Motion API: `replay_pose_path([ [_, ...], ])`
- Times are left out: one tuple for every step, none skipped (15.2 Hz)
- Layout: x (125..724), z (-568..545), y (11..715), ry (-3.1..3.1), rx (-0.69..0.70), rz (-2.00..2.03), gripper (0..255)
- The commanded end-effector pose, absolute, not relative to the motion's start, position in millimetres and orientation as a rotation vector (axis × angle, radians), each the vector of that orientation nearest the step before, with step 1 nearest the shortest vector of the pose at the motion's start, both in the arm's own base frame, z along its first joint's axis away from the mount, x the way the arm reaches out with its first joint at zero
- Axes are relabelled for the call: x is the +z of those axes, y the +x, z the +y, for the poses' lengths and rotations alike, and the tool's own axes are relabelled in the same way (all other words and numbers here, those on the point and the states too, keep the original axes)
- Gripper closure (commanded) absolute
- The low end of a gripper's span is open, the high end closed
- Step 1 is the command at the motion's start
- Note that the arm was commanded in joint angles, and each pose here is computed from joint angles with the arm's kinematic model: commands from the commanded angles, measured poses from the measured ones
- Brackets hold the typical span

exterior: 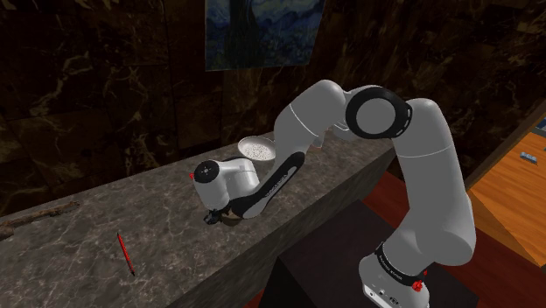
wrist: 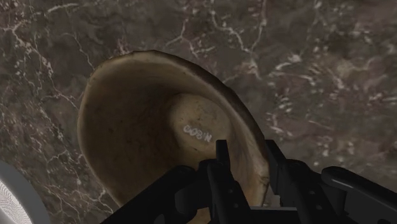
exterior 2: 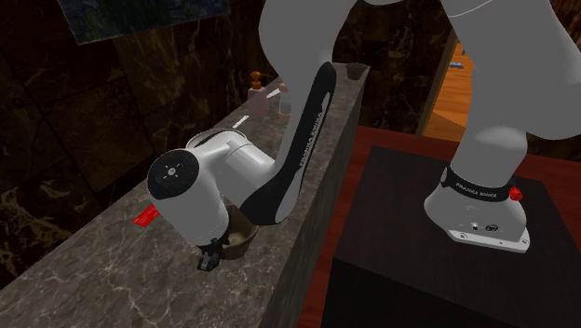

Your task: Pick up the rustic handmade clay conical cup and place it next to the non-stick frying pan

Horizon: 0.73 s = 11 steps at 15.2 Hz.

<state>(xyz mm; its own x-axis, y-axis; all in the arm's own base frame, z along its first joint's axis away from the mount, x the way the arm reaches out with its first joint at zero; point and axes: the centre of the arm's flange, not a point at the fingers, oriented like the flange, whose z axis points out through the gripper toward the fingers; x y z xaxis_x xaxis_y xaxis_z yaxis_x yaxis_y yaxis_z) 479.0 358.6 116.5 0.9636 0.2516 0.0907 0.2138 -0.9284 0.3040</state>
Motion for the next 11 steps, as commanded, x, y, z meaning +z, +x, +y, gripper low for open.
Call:
replay_pose_path([
  [116.4, 358.3, 479.2, 2.819, 0.185, 0.341, 255],
  [121.7, 358.3, 479.2, 2.819, 0.185, 0.341, 255],
  [127.0, 358.3, 479.2, 2.819, 0.185, 0.341, 255],
  [132.3, 358.3, 479.2, 2.819, 0.185, 0.341, 255],
  [137.5, 358.3, 479.2, 2.819, 0.185, 0.341, 255],
  [142.8, 358.3, 479.2, 2.819, 0.185, 0.341, 255],
  [148.1, 358.3, 479.2, 2.819, 0.185, 0.341, 255],
  [153.4, 358.3, 479.2, 2.819, 0.185, 0.341, 255],
  [158.7, 358.3, 479.2, 2.819, 0.185, 0.341, 255],
  [163.9, 358.3, 479.2, 2.819, 0.185, 0.341, 255],
  [169.2, 358.3, 479.2, 2.819, 0.185, 0.341, 255],
])
